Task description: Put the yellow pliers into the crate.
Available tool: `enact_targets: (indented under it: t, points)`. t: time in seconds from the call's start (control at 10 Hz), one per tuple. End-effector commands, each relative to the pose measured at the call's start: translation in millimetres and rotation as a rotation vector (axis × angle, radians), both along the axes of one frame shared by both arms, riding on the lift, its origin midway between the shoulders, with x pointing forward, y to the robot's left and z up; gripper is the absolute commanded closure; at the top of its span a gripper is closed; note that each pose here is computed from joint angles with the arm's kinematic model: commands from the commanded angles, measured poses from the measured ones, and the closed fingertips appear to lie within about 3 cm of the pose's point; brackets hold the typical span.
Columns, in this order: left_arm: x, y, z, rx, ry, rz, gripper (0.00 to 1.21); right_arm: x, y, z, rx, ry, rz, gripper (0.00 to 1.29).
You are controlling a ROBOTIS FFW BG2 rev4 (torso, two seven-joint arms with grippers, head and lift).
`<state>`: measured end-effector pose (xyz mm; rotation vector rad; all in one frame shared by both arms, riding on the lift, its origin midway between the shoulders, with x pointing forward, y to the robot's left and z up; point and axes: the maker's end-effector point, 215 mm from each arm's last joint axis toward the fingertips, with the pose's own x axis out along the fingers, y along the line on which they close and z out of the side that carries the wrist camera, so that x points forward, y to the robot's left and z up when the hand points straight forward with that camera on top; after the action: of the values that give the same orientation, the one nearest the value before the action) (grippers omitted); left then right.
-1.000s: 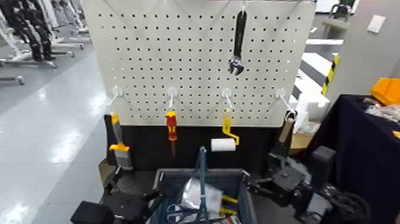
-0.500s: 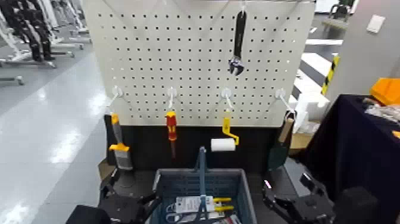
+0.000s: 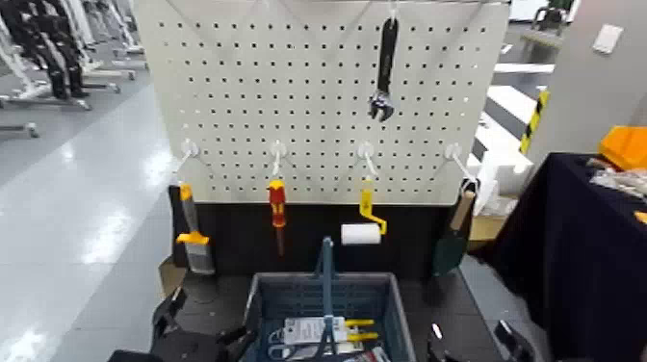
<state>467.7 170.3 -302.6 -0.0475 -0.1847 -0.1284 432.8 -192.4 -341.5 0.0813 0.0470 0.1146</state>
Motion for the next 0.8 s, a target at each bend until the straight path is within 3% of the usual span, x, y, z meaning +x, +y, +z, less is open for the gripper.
enact_targets:
  t: [0.1, 0.8]
  points:
    - [-18.1, 9.1, -14.8, -0.017, 0.045, 0.054, 0.11, -8.5, 3.9, -12.7, 0.014, 0.039, 0.003, 0.15]
    - [-27.4, 15.2, -23.2, -0.028, 0.077, 0.094, 0.11, -7.4, 2.5, -10.1, -0.006, 0.033, -0.013, 0.12]
